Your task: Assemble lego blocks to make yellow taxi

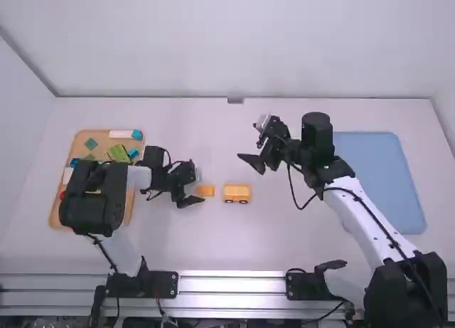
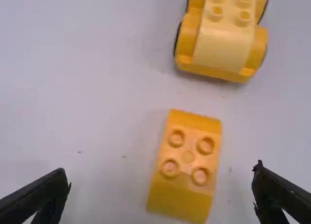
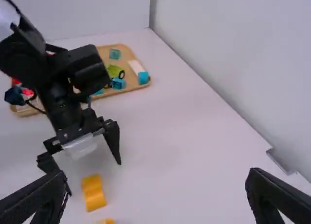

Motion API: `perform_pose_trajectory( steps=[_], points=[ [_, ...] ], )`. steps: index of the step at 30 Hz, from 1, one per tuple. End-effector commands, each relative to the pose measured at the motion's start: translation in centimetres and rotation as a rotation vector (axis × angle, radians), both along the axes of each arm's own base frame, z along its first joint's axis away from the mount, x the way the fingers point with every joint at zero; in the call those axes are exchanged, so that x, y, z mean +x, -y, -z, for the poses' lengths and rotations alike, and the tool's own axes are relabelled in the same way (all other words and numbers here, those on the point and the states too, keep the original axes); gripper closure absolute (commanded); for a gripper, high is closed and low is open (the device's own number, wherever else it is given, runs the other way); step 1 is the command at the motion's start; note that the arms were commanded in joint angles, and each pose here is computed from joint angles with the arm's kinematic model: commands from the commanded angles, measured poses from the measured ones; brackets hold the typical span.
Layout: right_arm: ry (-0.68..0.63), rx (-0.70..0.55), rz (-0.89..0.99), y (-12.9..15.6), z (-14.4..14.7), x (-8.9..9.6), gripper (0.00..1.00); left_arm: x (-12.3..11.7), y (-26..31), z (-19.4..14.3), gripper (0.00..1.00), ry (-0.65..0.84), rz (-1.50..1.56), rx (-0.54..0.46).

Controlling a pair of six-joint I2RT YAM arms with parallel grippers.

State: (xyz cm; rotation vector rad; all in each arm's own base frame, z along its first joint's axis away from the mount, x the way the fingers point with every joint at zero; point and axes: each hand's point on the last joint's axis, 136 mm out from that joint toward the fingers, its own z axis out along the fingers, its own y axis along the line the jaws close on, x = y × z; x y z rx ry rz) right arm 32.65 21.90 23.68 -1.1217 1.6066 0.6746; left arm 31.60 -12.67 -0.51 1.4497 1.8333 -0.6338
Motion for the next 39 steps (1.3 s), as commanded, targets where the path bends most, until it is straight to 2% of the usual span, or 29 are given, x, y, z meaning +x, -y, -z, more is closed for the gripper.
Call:
perform_pose_trajectory(
  steps=[1, 4, 6, 10, 14, 15, 18, 21, 26, 28, 29, 30, 33, 39],
  points=[
    [0.022, -0.007, 0.031, 0.3, -0.4, 0.3, 0.02, -1.1, 0.8, -0.5, 0.01, -0.003, 0.014, -0.070],
    [0.059, -0.036, 0.111, 1.1, -0.5, 1.7, 0.02, -1.5, 1.2, -0.9, 0.01, 0.065, 0.062, -0.113],
    [0.057, -0.044, 0.130, 1.4, -0.3, 1.9, 0.02, -1.9, 1.4, -0.9, 0.01, 0.078, 0.086, -0.117],
    [-0.022, -0.075, 0.128, 1.7, 1.4, 1.1, 0.02, -1.9, 1.3, -0.3, 0.01, 0.071, 0.087, -0.118],
    [-0.063, -0.174, 0.048, 1.7, 5.4, -0.2, 0.02, -1.6, 1.5, 0.6, 0.03, 0.039, 0.094, -0.138],
    [-0.067, -0.183, 0.002, 1.3, 7.8, -0.5, 0.02, -1.5, 1.8, 0.6, 0.01, 0.026, 0.105, -0.161],
    [-0.079, -0.100, -0.039, 0.6, 9.0, -0.6, 0.02, -1.5, 1.9, 0.7, 0.01, 0.037, 0.136, -0.160],
    [-0.049, 0.005, -0.074, 0.6, 8.3, -0.6, 0.02, -1.8, 1.6, 1.3, 0.01, 0.065, 0.169, -0.115],
    [-0.039, 0.006, -0.059, 1.2, 8.5, -0.4, 0.02, -1.4, 0.8, 1.6, 0.00, 0.069, 0.146, -0.091],
    [-0.042, 0.006, -0.059, 1.2, 8.6, -0.4, 0.02, -1.4, 1.0, 1.2, 0.11, 0.072, 0.147, -0.119],
    [-0.042, 0.006, -0.059, 1.2, 8.6, -0.4, 0.02, -1.4, 1.1, 1.0, 0.26, 0.076, 0.151, -0.130],
    [-0.042, 0.005, -0.060, 1.2, 8.6, -0.4, 0.02, -1.4, 1.2, 1.1, 0.33, 0.077, 0.155, -0.129],
    [-0.042, 0.005, -0.074, 0.7, 8.6, -0.7, 0.02, -1.5, 1.5, 1.3, 0.37, 0.079, 0.165, -0.126],
    [-0.044, -0.002, -0.085, 0.2, 8.7, -1.0, 0.02, -1.7, 1.9, 1.6, 0.57, 0.074, 0.178, -0.113]
  ],
)
